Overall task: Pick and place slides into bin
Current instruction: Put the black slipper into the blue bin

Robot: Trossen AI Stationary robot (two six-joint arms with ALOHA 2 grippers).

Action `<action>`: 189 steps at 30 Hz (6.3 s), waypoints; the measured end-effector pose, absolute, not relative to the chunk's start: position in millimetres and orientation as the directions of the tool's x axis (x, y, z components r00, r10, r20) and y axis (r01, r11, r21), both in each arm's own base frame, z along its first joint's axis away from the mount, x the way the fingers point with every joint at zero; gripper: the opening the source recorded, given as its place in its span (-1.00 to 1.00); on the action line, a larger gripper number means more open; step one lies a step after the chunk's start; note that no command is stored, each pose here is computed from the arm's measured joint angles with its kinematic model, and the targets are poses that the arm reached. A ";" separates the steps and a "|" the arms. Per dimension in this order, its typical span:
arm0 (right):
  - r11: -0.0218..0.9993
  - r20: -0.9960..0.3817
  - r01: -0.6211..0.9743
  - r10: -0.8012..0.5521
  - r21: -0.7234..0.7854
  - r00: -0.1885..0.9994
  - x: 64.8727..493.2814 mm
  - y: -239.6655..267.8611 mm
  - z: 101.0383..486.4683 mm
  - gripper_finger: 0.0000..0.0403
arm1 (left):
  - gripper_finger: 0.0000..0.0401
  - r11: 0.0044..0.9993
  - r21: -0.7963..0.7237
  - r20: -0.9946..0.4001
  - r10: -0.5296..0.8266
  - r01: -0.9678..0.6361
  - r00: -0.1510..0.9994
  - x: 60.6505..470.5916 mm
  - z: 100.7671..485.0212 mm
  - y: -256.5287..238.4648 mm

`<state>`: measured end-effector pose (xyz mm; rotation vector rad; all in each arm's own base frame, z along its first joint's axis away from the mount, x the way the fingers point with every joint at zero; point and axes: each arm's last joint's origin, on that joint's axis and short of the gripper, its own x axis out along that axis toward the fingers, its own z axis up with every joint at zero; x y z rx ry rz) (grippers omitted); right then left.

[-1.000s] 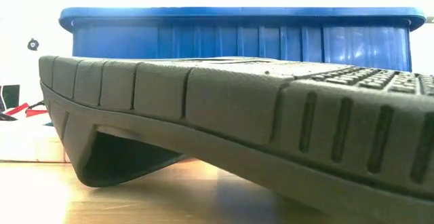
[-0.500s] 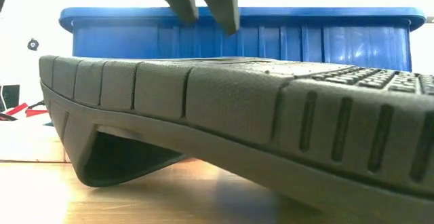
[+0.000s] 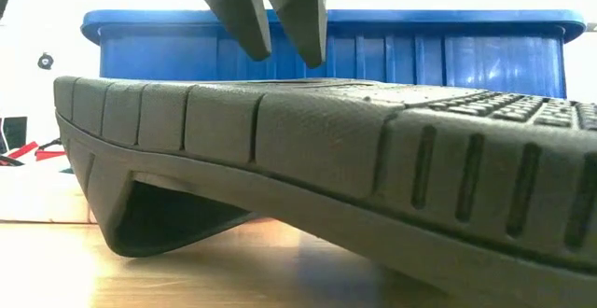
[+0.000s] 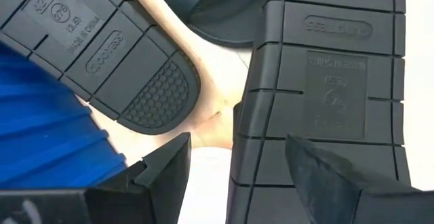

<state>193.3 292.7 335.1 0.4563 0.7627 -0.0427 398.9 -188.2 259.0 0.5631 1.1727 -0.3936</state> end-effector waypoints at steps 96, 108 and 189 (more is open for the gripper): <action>0.929 -0.706 0.171 0.121 0.328 0.698 191.6 291.3 329.8 -0.15 | 0.12 0.832 -0.095 -0.969 -0.202 0.546 0.139 398.6 208.9 -169.1; 0.928 -0.705 0.169 0.125 0.333 0.698 191.7 291.6 330.0 -0.15 | 0.07 0.856 -0.085 -0.971 -0.187 0.510 0.152 396.7 193.1 -170.0; 0.915 -0.744 0.127 0.224 0.383 0.630 186.2 294.5 332.1 -0.15 | 0.34 0.879 0.008 -0.919 -0.181 0.476 0.350 380.2 300.5 -165.8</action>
